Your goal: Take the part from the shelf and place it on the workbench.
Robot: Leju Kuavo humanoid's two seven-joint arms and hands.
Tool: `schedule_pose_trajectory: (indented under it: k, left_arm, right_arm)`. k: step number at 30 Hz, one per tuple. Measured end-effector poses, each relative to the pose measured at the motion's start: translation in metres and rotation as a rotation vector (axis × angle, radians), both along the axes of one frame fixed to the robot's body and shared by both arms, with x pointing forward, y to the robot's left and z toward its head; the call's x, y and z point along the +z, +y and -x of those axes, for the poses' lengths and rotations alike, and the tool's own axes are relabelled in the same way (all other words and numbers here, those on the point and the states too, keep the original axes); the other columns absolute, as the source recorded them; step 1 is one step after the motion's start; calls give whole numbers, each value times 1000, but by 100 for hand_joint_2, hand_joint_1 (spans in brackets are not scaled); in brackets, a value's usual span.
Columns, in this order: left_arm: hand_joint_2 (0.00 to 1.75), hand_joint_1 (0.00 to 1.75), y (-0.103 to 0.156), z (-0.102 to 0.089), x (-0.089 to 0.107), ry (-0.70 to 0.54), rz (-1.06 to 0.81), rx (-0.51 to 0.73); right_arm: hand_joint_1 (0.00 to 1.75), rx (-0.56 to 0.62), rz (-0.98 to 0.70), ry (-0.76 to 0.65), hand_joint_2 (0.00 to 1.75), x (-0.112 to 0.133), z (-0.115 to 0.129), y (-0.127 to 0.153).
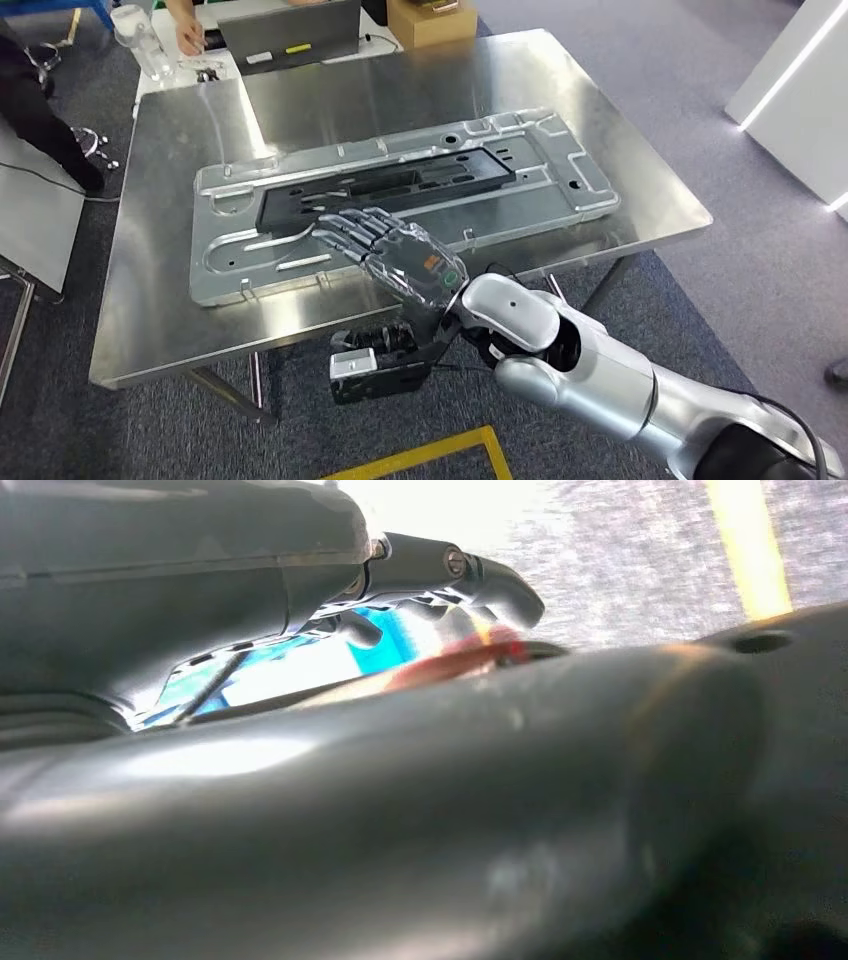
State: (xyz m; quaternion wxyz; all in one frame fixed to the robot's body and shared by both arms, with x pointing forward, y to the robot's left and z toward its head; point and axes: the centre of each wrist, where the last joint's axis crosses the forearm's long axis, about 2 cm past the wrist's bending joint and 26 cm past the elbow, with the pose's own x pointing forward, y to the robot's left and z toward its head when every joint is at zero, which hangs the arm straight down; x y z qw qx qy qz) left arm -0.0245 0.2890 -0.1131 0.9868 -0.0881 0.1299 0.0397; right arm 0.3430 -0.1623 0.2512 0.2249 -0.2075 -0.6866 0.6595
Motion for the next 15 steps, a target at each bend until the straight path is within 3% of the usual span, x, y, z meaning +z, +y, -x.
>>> schedule_pose_trajectory:
  k: [4, 10, 14, 15]
  left_arm:
    - [0, 0, 1, 1, 0, 3, 3, -5]
    - [0, 0, 0, 3, 0, 9, -5, -1]
    - [0, 0, -5, 4, 0, 19, -15, 18]
    - [0, 0, -6, 5, 0, 21, -15, 21]
  right_arm:
    - [0, -23, -4, 27, 0, -17, 6, -8]
    - [0, -120, -49, 127, 0, -56, 25, -46]
    - [0, -222, -126, 229, 175, -87, 55, -77]
    - [0, -252, -142, 264, 175, -96, 65, -84]
